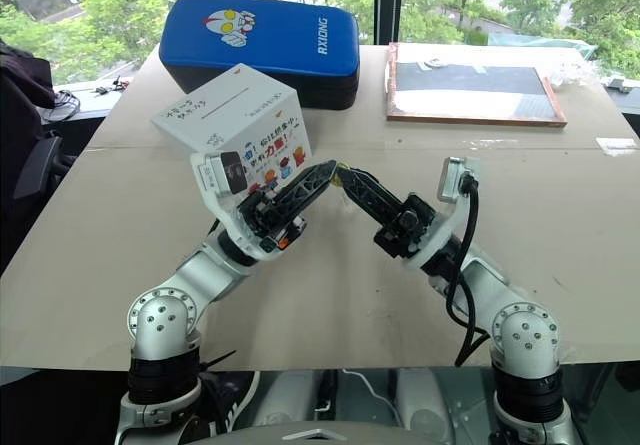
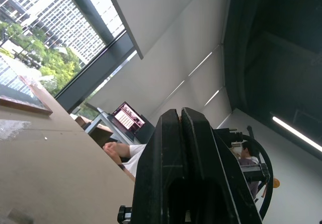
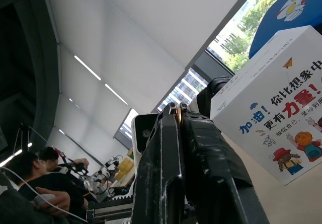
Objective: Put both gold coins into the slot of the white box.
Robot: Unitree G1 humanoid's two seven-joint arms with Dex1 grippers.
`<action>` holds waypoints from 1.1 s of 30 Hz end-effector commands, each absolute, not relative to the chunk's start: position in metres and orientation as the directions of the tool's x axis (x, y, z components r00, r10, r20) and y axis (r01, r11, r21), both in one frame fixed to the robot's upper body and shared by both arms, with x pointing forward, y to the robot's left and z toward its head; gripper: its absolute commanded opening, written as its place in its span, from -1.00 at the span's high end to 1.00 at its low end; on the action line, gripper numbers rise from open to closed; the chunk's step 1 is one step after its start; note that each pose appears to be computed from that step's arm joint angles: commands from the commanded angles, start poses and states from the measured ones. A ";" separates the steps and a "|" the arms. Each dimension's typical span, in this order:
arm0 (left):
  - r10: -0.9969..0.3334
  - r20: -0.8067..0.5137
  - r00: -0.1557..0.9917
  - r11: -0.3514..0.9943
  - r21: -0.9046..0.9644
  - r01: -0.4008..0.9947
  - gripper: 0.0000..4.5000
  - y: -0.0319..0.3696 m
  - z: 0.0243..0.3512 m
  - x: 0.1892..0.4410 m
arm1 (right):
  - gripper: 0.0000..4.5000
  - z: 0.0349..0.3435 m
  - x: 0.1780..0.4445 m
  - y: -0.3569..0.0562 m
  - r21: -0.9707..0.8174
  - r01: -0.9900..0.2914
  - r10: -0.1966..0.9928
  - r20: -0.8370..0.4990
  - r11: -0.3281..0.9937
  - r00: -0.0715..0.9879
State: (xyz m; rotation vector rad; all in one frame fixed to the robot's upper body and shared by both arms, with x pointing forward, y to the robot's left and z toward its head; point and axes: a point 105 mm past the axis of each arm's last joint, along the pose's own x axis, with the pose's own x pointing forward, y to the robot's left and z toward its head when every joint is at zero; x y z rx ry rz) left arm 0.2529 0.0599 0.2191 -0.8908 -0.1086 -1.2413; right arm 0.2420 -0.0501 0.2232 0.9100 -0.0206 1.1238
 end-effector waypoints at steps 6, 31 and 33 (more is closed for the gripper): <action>-0.763 0.539 0.356 0.043 -0.507 0.861 1.00 0.057 0.224 0.251 | 0.64 0.237 0.237 -0.046 0.554 -0.824 0.770 0.474 0.116 0.427; -0.689 0.204 0.696 0.716 0.036 0.697 1.00 0.202 0.298 0.345 | -0.98 0.263 0.270 -0.096 -0.089 -0.859 0.848 0.241 0.504 0.473; -0.684 0.145 0.715 0.728 0.063 0.683 1.00 0.209 0.293 0.353 | -0.98 0.263 0.269 -0.092 -0.101 -0.863 0.854 0.236 0.496 0.463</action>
